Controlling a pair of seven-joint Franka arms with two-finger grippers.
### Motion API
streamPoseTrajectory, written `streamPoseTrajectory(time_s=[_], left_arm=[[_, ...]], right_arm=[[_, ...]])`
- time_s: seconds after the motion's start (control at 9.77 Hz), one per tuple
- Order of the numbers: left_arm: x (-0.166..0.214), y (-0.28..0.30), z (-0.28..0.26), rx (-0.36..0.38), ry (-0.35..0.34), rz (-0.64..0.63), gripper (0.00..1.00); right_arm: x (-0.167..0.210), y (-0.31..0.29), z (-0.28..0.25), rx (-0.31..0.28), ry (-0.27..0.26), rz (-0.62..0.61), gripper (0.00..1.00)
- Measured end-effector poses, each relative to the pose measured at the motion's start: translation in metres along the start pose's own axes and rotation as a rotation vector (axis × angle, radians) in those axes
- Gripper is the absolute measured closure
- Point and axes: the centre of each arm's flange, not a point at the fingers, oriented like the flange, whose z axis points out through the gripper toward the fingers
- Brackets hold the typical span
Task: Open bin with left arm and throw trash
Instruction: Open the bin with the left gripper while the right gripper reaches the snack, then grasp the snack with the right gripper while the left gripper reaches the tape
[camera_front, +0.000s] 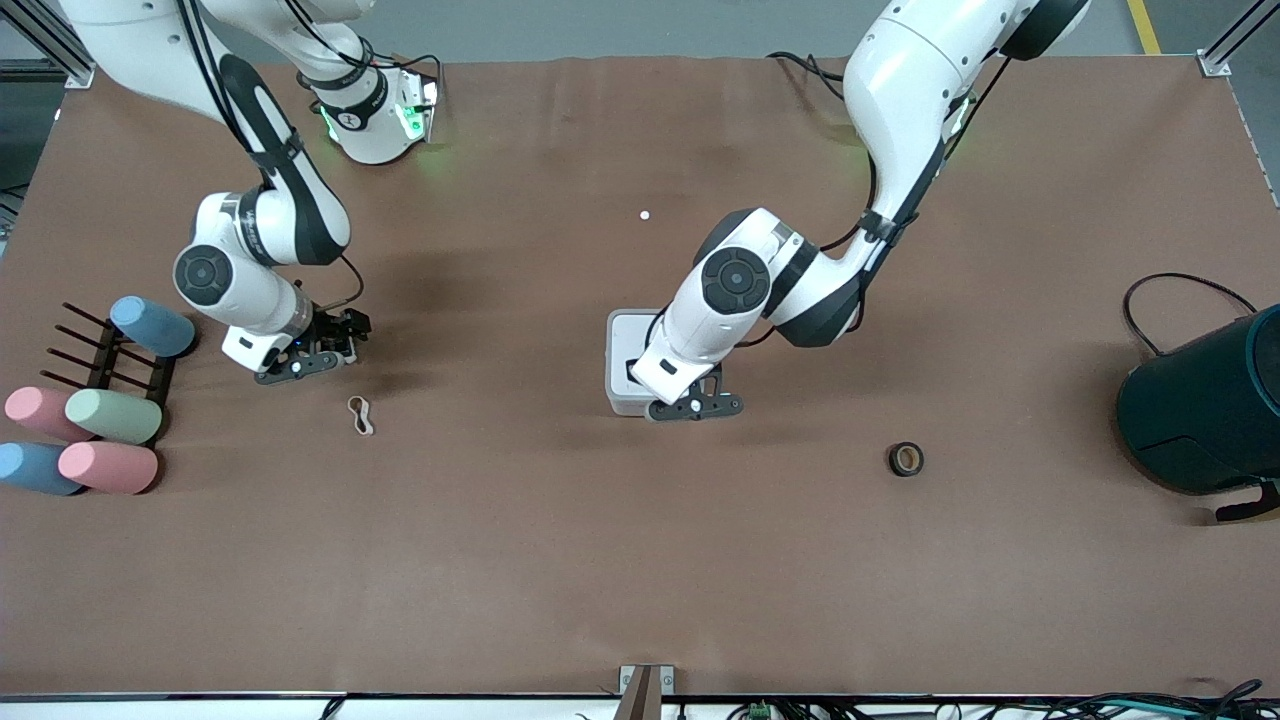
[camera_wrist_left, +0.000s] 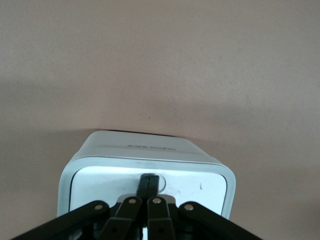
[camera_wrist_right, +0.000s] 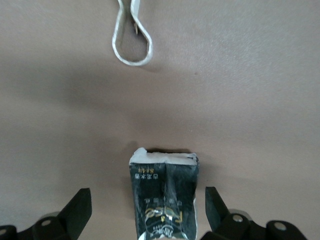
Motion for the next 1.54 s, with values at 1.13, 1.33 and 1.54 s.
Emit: streamPoseTrajectory(time_s=[1.13,1.33,1.54], left_arm=[[0.178,-0.310,-0.042,0.230,-0.113,0.394,0.16],[0.176,-0.322,-0.017,0.255,-0.064,0.435,0.00],[0.164,-0.334,0.015,0.230,-0.021,0.445,0.00]], right_arm=[[0.062,-0.105,-0.265,0.144,-0.002,0.290,0.67],[0.081,-0.205,-0.330,0.216,0.081,0.441,0.67],[0.113,-0.293,-0.326,0.257,0.120,0.560,0.67]])
